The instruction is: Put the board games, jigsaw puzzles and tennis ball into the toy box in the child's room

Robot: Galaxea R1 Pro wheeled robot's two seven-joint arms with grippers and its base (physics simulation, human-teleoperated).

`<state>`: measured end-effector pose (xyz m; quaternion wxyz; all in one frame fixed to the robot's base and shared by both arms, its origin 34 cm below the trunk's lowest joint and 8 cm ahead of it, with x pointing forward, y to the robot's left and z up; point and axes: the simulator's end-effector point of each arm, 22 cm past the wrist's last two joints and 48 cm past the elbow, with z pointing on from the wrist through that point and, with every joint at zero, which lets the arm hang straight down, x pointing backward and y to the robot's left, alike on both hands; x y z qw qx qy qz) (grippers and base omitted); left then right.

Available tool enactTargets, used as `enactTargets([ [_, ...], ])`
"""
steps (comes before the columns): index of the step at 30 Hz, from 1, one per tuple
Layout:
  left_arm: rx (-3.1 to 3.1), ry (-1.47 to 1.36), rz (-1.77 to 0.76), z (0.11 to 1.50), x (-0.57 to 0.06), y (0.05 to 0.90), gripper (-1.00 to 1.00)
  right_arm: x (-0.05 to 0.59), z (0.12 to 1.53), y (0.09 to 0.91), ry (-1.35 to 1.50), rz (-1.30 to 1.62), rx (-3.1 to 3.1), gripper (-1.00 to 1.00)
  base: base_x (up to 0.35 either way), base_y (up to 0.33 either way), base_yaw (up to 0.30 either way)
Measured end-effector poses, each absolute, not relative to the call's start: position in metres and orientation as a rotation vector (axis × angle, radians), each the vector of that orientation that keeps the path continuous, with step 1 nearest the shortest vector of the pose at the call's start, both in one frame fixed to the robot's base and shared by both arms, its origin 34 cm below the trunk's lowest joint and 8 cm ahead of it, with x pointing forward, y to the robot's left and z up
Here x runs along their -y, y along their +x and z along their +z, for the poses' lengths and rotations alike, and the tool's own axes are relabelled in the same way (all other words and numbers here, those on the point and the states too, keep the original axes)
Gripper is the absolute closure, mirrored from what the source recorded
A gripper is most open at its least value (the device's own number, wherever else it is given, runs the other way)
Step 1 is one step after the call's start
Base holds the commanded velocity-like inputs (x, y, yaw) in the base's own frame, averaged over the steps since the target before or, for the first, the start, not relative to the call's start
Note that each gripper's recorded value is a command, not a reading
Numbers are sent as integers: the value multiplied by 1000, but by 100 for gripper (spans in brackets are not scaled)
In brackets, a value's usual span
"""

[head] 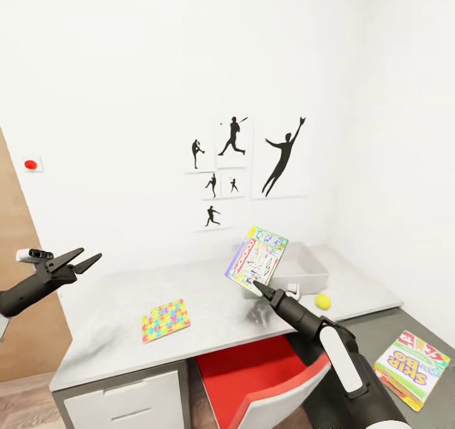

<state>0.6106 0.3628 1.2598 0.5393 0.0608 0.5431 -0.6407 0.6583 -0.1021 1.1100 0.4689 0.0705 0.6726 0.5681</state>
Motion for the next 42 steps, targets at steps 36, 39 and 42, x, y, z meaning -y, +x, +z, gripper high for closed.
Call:
enactTargets([
  [36,-1291,144,-1523,1260,-363,610,-100,102,1110,658,173,1393,-1649,100,122,-16,-178],
  [39,-1291,144,-1523,1260,-363,611,-100,102,1110,658,173,1393,-1649,100,57,0,0],
  [42,-1291,144,-1524,1260,-363,610,-100,102,1110,658,173,1393,-1649,100,113,0,0],
])
